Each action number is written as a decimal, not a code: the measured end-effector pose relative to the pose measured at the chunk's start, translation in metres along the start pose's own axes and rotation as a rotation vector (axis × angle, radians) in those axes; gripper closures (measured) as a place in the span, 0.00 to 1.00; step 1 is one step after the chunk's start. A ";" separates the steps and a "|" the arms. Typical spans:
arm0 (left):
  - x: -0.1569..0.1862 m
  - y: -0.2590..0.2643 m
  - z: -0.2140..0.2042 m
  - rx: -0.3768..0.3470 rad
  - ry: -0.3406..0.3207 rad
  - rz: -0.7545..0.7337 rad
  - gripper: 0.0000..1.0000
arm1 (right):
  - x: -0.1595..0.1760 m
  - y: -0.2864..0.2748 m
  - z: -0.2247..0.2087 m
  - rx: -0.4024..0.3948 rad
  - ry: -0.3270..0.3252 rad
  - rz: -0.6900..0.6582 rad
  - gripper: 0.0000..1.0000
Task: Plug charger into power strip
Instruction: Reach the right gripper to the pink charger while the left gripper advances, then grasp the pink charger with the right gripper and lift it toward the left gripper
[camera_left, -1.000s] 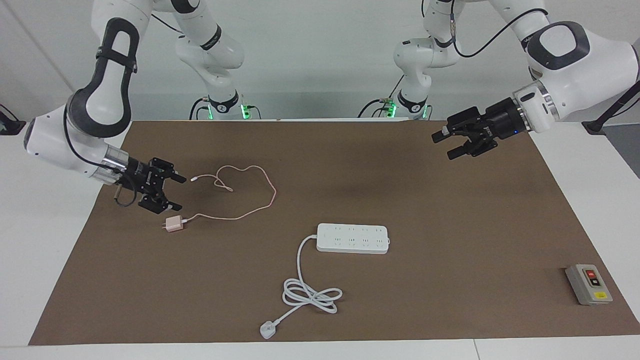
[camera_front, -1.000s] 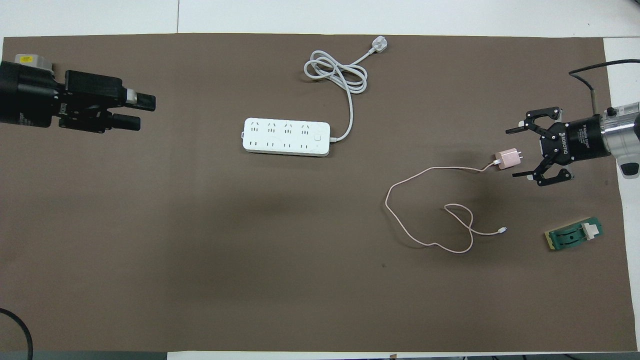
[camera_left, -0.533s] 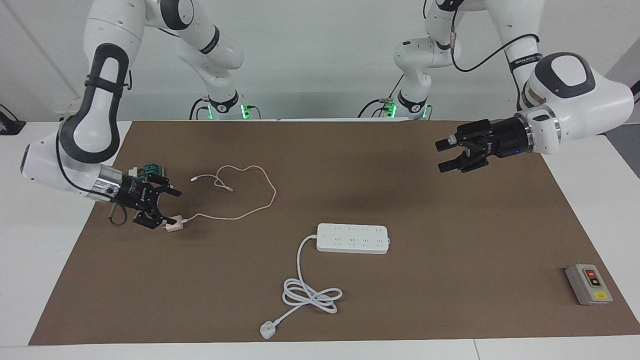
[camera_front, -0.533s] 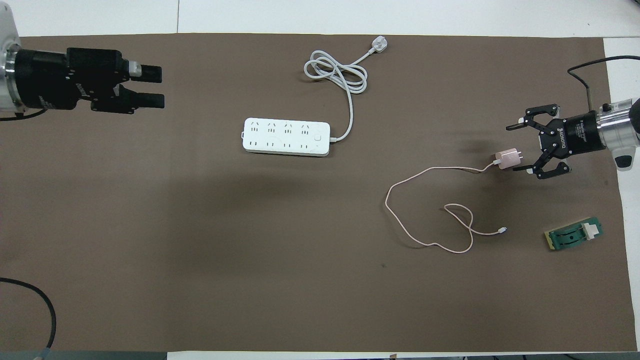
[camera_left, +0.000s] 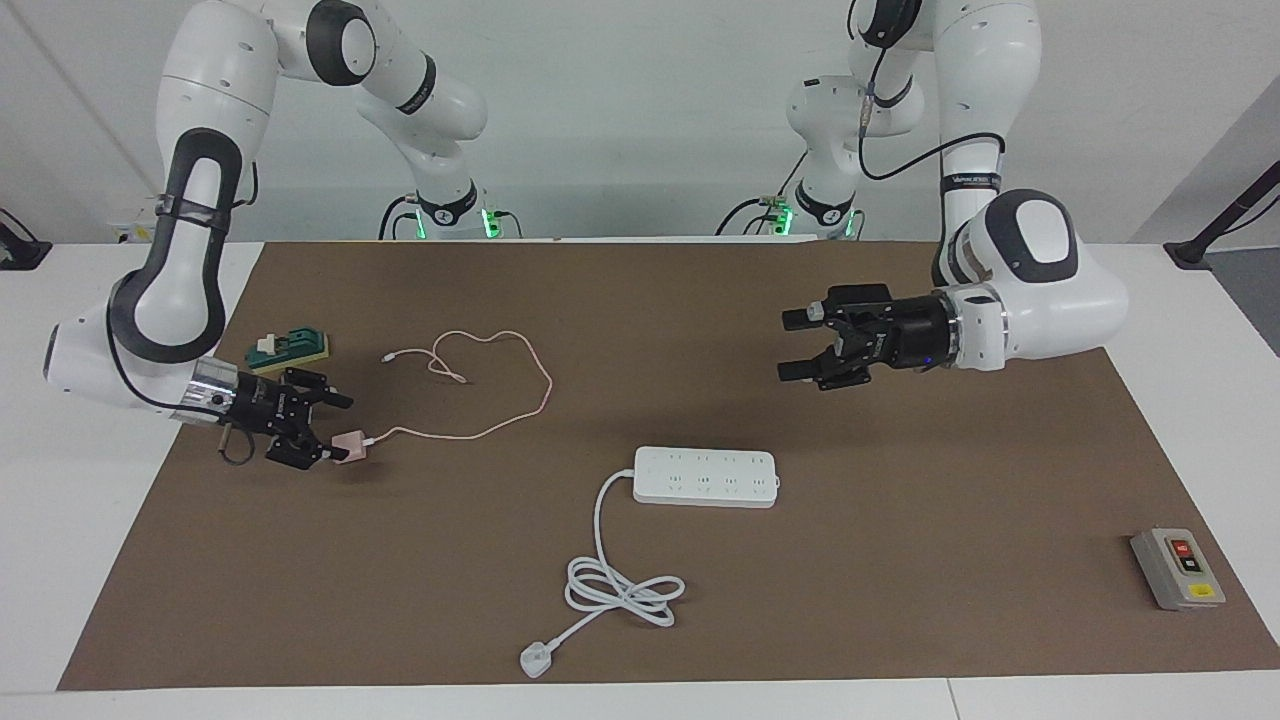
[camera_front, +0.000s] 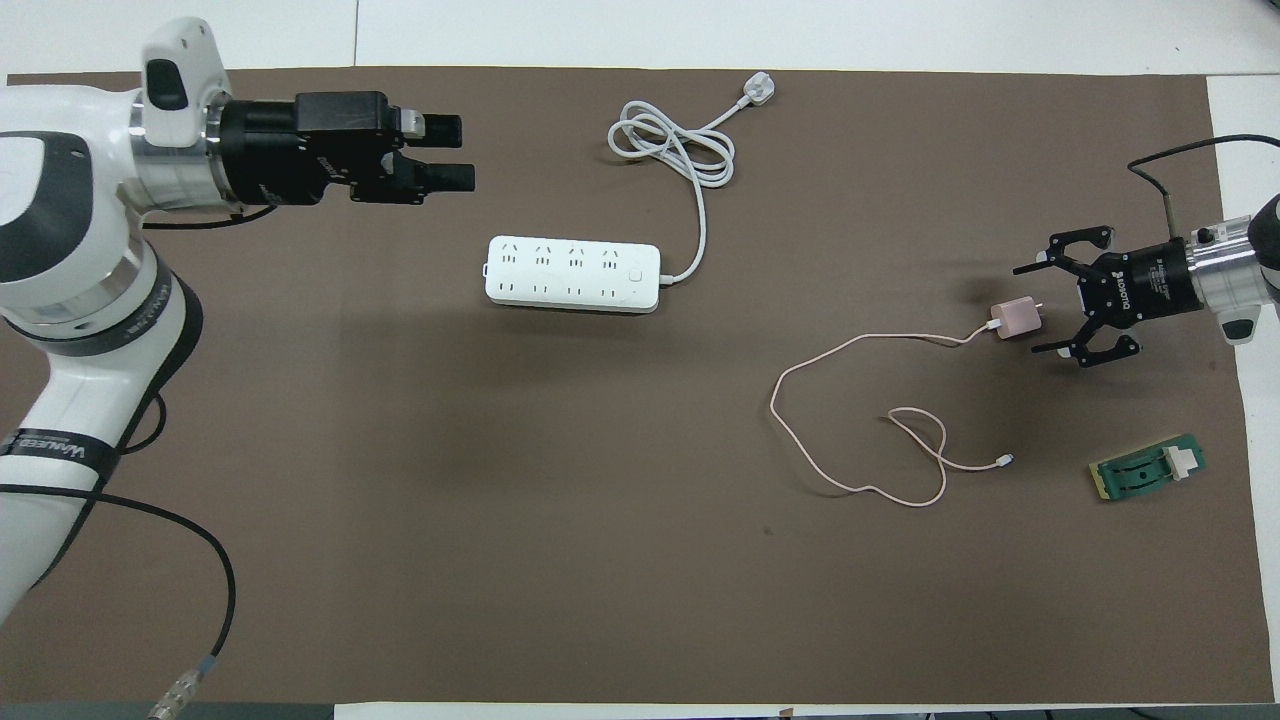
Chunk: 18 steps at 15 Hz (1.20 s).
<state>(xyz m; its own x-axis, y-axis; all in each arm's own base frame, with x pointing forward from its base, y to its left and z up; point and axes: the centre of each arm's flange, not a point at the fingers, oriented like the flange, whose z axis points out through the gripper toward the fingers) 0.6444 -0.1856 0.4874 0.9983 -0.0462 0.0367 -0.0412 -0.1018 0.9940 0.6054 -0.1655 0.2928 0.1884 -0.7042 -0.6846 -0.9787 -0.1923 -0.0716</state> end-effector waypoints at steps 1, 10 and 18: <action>-0.002 -0.012 0.006 -0.016 0.000 0.002 0.00 | 0.004 0.002 -0.001 0.001 -0.002 -0.007 0.00; -0.068 -0.082 -0.014 -0.055 0.041 0.023 0.00 | 0.059 0.014 0.020 -0.028 -0.062 -0.045 0.00; -0.125 -0.118 0.015 -0.134 0.047 0.088 0.00 | 0.056 0.008 0.021 -0.031 -0.068 -0.061 0.25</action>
<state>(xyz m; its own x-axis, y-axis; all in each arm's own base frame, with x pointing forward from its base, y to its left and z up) 0.5234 -0.1823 0.3643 0.9920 -0.0020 0.1259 -0.1258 0.0346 0.9915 0.6061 -0.1921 0.2391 0.2407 -0.6426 -0.7274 -0.9624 -0.2552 -0.0931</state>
